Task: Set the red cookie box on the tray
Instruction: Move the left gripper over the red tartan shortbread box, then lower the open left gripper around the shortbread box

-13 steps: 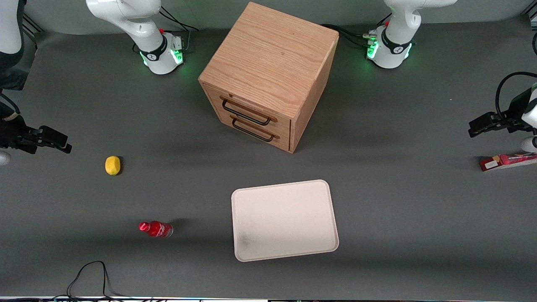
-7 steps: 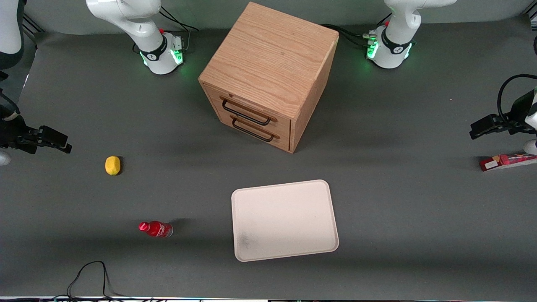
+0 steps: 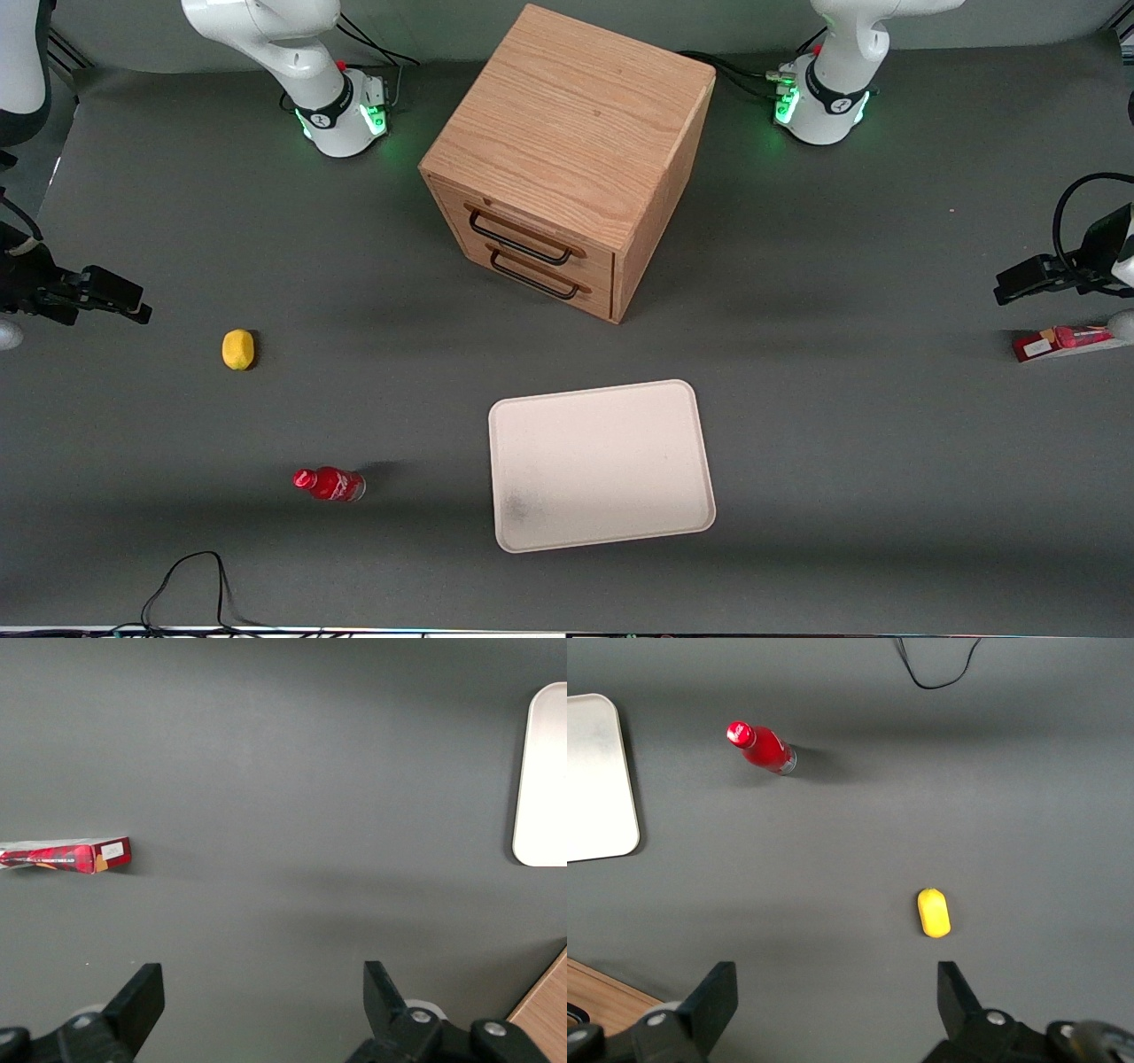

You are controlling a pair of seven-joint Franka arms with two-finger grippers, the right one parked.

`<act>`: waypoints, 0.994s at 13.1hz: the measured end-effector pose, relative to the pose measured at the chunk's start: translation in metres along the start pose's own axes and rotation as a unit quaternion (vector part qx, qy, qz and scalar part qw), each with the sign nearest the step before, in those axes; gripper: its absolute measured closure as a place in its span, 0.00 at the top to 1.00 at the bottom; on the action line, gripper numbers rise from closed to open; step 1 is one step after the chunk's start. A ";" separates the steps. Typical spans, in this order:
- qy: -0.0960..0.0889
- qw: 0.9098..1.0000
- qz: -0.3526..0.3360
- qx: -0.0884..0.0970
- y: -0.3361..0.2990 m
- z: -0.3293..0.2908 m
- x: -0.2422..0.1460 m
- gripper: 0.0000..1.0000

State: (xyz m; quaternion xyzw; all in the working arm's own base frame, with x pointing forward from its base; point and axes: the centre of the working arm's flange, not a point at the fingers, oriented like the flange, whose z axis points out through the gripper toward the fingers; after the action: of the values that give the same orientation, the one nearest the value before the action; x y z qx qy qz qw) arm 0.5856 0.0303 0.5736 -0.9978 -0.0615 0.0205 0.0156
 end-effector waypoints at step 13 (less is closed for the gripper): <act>-0.019 0.975 0.222 -0.021 -0.307 0.030 -0.047 1.00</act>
State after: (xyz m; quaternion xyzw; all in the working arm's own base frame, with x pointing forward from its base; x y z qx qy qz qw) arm 0.5002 0.3303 0.5556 -0.9861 0.1604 0.0411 -0.0113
